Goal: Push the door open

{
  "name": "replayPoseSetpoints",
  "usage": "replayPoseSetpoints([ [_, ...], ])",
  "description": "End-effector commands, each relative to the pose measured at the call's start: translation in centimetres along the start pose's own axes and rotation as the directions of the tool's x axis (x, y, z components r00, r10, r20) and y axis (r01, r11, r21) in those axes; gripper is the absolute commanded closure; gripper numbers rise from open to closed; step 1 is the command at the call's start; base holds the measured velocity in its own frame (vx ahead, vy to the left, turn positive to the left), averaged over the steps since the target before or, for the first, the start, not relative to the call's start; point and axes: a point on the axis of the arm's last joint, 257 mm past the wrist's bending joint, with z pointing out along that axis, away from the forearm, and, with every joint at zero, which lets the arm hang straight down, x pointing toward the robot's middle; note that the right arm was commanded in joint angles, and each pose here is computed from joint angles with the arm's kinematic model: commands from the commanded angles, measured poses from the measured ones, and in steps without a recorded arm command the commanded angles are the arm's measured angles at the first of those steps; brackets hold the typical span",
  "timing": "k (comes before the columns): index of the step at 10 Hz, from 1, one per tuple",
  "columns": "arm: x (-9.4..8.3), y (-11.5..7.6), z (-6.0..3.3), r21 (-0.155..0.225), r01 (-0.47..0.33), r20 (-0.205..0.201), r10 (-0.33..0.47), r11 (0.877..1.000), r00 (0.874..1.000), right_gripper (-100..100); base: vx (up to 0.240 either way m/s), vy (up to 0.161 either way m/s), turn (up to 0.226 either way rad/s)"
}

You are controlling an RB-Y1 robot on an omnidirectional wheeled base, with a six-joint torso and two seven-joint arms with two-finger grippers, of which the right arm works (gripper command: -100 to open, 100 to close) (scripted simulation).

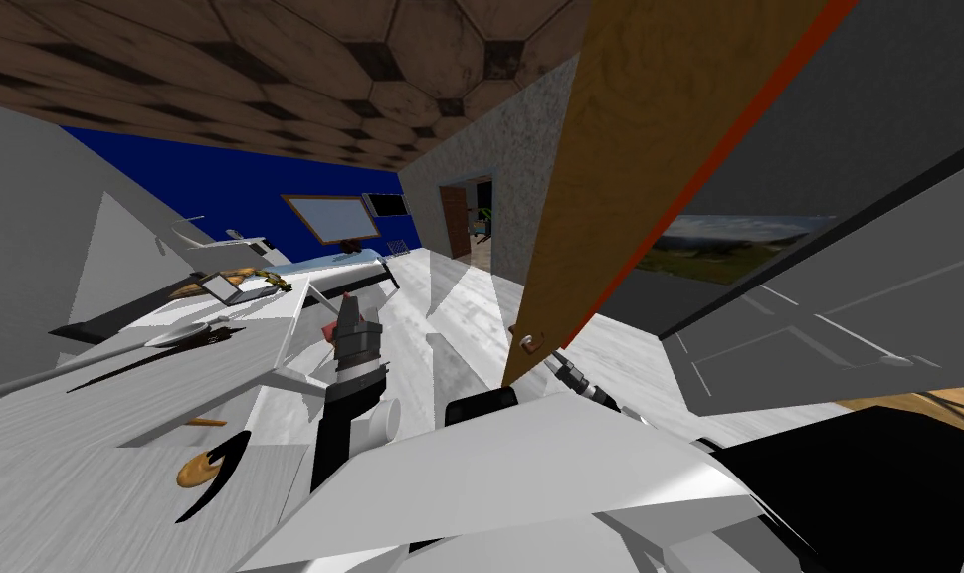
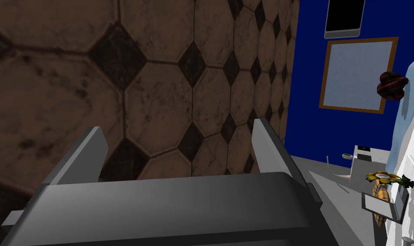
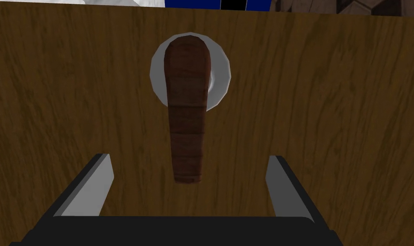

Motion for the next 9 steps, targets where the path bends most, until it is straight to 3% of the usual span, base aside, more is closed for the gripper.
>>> replayPoseSetpoints([
  [1,0.0,0.0,0.00,0.000,0.000,0.000,0.000,1.000,1.000,-100,0.071,0.035,0.015],
  [2,0.0,0.0,0.00,0.000,0.000,0.000,0.000,1.000,1.000,100,-0.007,-0.003,-0.014],
  [7,0.0,0.0,0.00,0.000,0.000,0.000,0.000,1.000,1.000,100,-0.016,-0.008,-0.001],
  [8,-1.3,0.0,-0.38,0.000,-0.003,0.054,0.003,1.000,0.999,-100,-0.064,0.047,-0.180],
  [9,-1.8,0.0,-0.53,0.000,-0.004,0.073,0.004,1.000,0.997,-100,-0.127,0.080,-0.192],
])
